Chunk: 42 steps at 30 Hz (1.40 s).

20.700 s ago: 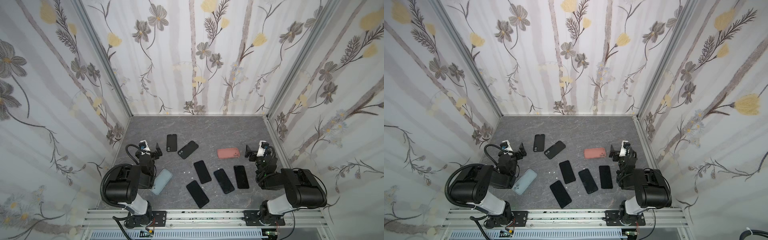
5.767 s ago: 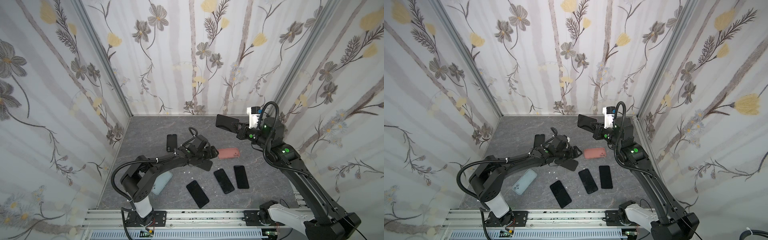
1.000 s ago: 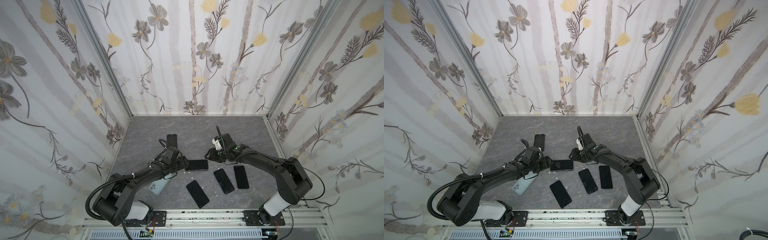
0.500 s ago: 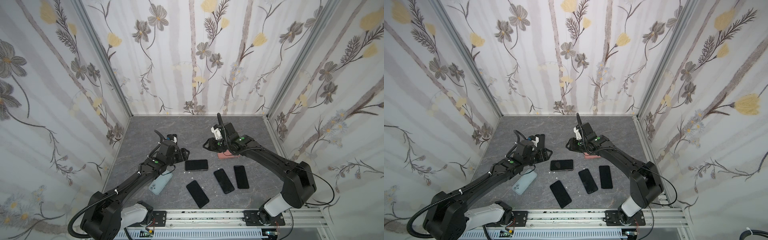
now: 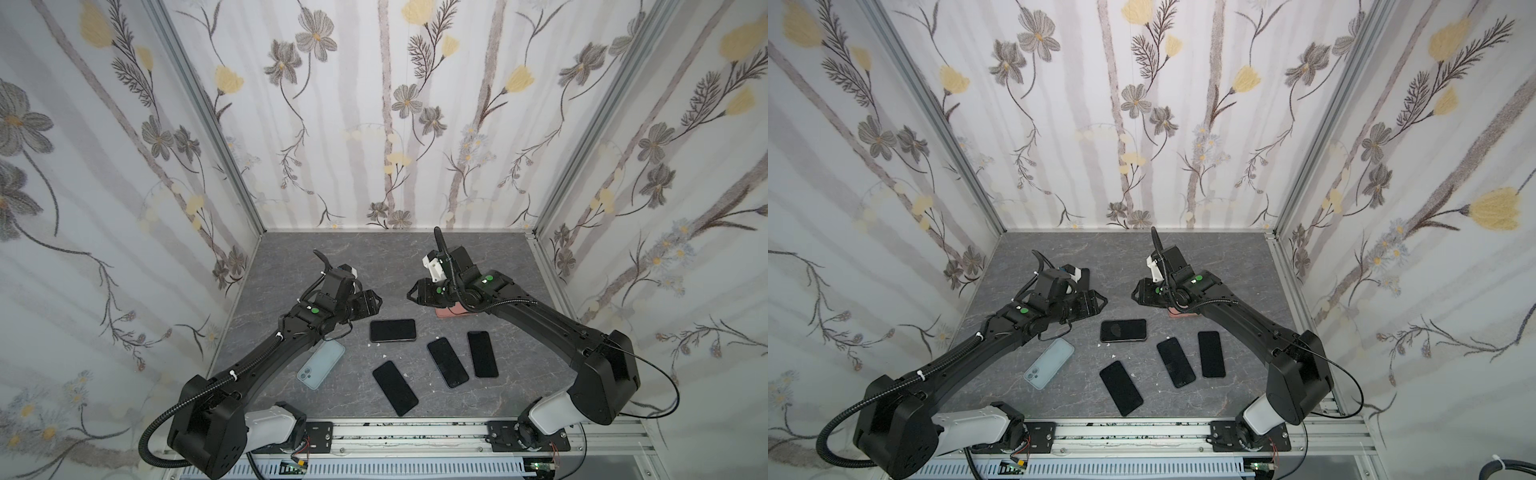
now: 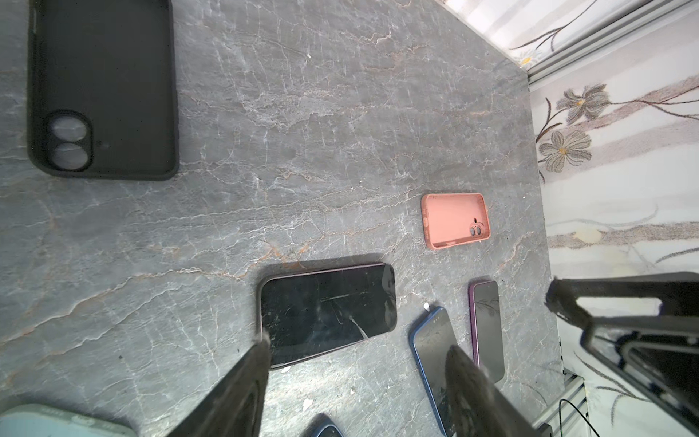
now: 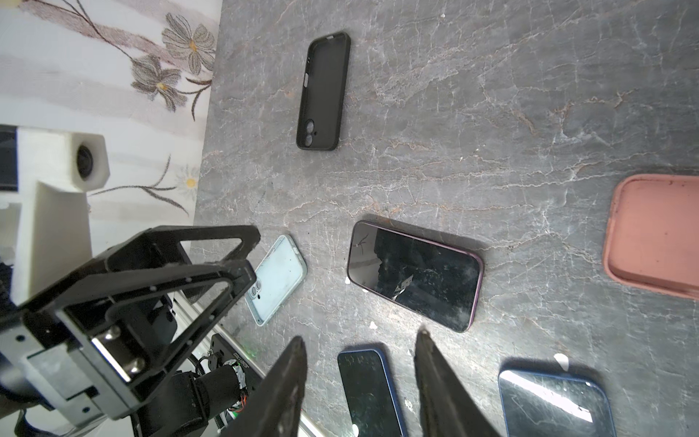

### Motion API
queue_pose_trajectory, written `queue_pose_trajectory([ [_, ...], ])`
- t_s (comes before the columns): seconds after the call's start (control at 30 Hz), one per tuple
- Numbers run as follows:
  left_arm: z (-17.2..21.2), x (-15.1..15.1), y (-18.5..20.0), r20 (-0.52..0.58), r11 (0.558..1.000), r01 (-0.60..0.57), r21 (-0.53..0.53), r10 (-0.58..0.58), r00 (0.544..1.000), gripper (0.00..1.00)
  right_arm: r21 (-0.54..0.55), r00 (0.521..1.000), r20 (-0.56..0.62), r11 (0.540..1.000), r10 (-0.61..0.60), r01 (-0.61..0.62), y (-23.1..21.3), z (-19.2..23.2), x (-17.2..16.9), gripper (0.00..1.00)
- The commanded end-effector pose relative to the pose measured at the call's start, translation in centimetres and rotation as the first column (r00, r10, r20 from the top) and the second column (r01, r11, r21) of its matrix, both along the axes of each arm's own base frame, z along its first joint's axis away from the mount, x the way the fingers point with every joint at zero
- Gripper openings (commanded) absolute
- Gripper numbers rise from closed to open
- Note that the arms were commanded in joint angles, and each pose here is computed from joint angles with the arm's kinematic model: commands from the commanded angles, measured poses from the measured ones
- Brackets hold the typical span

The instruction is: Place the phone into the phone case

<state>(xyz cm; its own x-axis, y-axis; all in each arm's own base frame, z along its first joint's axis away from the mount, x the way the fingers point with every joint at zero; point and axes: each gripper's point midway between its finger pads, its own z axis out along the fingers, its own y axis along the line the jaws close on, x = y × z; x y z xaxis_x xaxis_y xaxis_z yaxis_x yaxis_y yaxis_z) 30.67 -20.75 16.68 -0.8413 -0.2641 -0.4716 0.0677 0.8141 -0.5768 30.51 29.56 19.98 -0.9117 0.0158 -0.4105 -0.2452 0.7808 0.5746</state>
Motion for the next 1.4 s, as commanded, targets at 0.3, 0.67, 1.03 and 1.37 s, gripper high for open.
queue_pose_trajectory([
  [0.3,0.4,1.4,0.0,0.075,1.000,-0.001,0.019,-0.001,0.997,0.73,-0.042,0.994,0.113,0.999,0.013,-0.008,-1.9,1.8,2.0,0.46],
  [0.67,-3.4,1.6,0.3,0.025,0.997,0.034,0.074,-0.036,0.999,0.72,-0.065,0.985,0.172,0.997,-0.020,0.031,-4.5,1.1,4.4,0.37],
  [1.03,-10.6,1.7,0.0,-0.136,0.984,0.101,0.149,-0.081,0.987,0.66,-0.020,0.999,-0.040,1.000,-0.004,0.004,-4.5,-7.4,2.2,0.19],
  [1.37,-13.0,-1.9,0.9,-0.221,0.982,0.138,0.133,-0.106,0.969,0.62,-0.022,0.979,-0.186,0.995,0.088,-0.094,-1.5,-12.5,-1.2,0.14],
])
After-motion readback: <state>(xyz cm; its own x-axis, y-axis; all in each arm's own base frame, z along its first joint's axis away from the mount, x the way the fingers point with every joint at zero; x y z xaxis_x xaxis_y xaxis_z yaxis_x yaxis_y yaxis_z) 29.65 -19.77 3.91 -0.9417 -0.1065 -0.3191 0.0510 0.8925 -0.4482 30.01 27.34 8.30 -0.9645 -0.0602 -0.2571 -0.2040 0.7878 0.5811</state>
